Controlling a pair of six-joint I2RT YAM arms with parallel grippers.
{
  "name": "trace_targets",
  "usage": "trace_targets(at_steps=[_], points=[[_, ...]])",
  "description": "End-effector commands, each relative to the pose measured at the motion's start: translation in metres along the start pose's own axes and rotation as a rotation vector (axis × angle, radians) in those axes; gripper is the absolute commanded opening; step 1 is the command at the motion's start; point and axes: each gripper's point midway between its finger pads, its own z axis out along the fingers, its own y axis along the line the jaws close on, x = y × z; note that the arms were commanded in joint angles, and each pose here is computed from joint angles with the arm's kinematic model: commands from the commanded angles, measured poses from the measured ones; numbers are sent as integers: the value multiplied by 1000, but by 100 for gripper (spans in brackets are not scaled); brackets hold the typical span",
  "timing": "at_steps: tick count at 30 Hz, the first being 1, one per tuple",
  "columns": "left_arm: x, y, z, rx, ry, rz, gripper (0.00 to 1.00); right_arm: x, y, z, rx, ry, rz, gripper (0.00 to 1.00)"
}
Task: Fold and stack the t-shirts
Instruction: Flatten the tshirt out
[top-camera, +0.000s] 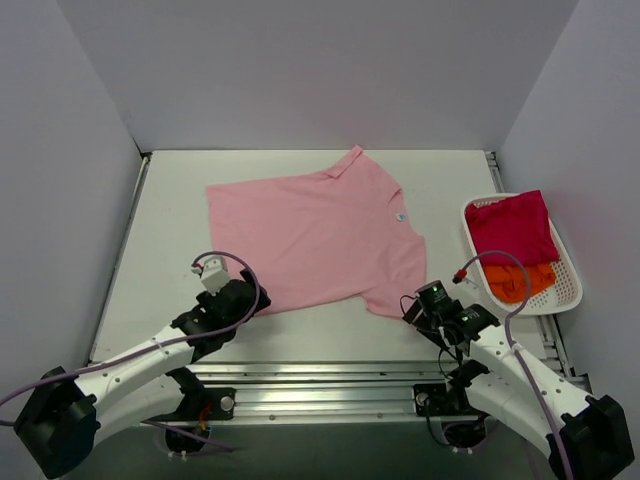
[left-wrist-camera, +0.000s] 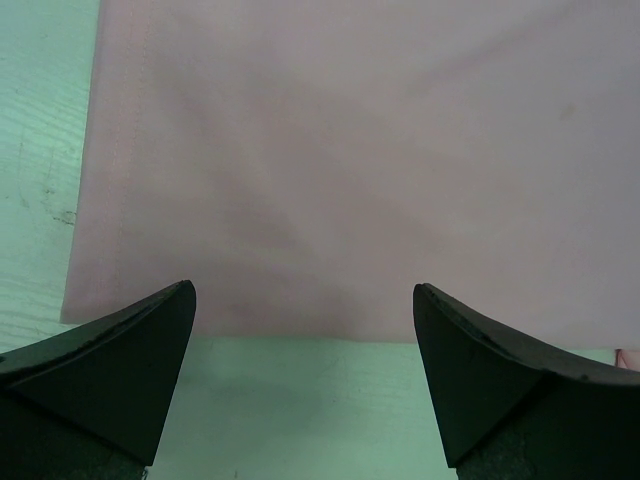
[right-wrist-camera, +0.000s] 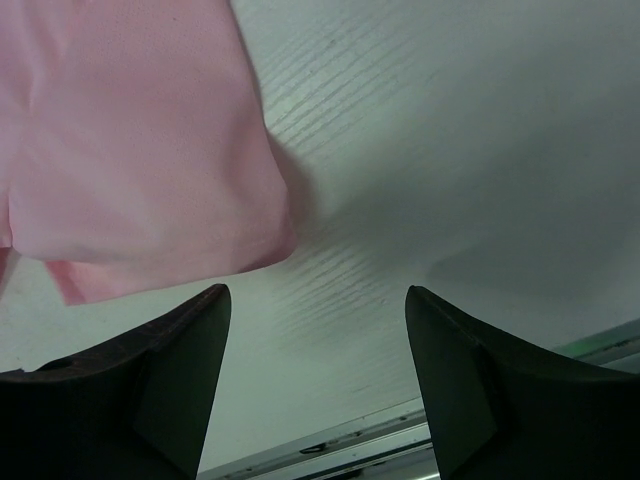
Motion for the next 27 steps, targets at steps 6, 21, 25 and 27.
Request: trace_targets(at_steps=[6, 21, 25, 27], points=[[-16, -11, 2, -3, -66, -32, 99, -15, 22, 10, -20, -58, 13, 66], [-14, -7, 17, -45, -85, -11, 99, -22, 47, 32, -11, -69, -47, 18], [-18, -5, 16, -50, -100, -19, 99, -22, 48, 32, -17, -67, -54, 0], [-17, -1, 15, -60, -107, -25, 99, -22, 48, 32, -20, -68, -54, 0]])
